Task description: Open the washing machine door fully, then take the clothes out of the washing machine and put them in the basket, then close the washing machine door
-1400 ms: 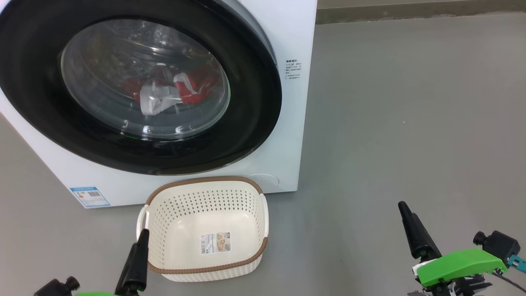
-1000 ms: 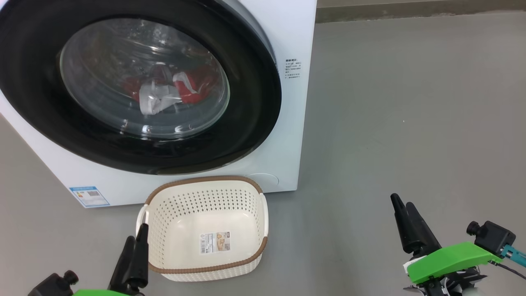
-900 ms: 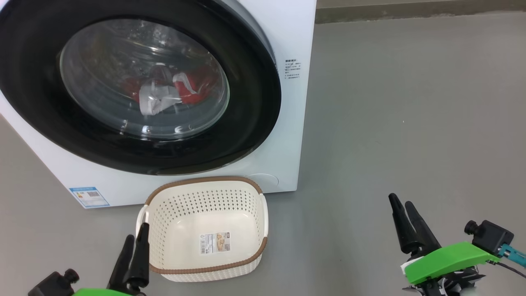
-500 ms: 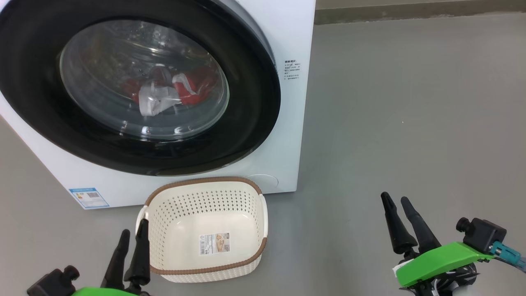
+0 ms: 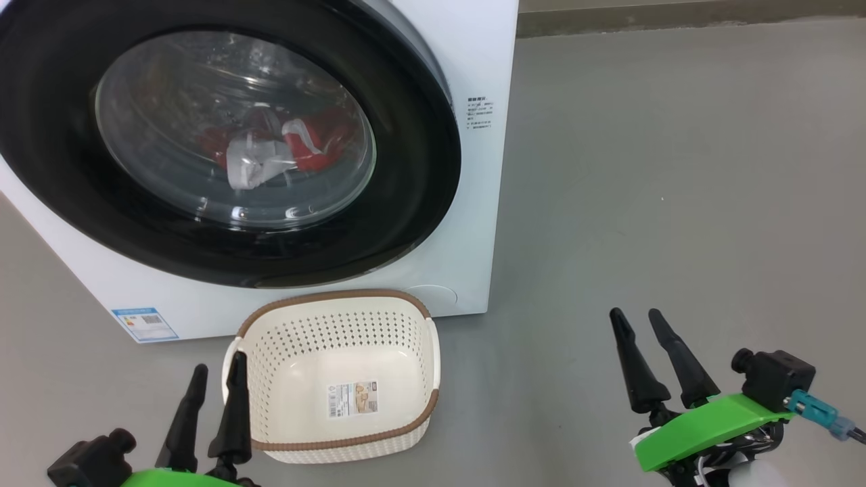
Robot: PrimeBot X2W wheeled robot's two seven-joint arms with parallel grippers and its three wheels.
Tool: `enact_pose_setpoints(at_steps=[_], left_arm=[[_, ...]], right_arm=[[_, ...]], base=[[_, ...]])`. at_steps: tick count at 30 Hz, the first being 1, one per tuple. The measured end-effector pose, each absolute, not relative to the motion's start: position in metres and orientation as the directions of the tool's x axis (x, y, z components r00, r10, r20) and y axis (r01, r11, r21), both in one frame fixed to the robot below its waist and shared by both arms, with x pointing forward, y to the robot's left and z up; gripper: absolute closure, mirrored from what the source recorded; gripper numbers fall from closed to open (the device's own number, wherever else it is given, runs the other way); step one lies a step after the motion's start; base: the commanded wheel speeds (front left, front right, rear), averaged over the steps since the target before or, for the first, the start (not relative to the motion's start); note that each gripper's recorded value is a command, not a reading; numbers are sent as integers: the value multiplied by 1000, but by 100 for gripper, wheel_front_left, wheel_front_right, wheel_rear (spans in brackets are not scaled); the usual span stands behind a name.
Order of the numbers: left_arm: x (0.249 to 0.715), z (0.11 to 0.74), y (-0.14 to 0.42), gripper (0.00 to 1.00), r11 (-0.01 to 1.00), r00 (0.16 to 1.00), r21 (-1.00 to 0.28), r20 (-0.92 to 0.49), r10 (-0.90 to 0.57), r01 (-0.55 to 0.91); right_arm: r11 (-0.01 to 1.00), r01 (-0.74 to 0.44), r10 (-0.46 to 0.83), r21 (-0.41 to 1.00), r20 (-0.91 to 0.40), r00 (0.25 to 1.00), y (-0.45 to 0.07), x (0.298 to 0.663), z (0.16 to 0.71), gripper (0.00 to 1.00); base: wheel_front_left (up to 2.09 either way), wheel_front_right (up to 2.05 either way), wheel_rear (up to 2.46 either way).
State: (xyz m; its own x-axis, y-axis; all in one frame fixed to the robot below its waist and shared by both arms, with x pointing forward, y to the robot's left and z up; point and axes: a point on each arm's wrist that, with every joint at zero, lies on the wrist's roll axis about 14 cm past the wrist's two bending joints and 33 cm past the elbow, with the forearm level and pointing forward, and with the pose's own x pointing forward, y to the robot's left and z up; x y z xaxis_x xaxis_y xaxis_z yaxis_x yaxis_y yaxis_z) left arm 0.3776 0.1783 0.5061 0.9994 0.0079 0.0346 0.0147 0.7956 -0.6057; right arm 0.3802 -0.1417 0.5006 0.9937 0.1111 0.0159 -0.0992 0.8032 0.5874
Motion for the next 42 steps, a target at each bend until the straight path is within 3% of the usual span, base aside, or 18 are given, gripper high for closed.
enact_pose_setpoints(at_steps=[18,42], left_arm=[[382,525,173,0,905,993,-420,115,-18,65],[383,543,161,0,978,977,-174,195,-83,118]], right_arm=[[888,-181,157,423,92,983,-129,382,518,0],[947,-260,226,187,187,956,-116,380,542,0]], base=[[0,0,0],[0,0,0]])
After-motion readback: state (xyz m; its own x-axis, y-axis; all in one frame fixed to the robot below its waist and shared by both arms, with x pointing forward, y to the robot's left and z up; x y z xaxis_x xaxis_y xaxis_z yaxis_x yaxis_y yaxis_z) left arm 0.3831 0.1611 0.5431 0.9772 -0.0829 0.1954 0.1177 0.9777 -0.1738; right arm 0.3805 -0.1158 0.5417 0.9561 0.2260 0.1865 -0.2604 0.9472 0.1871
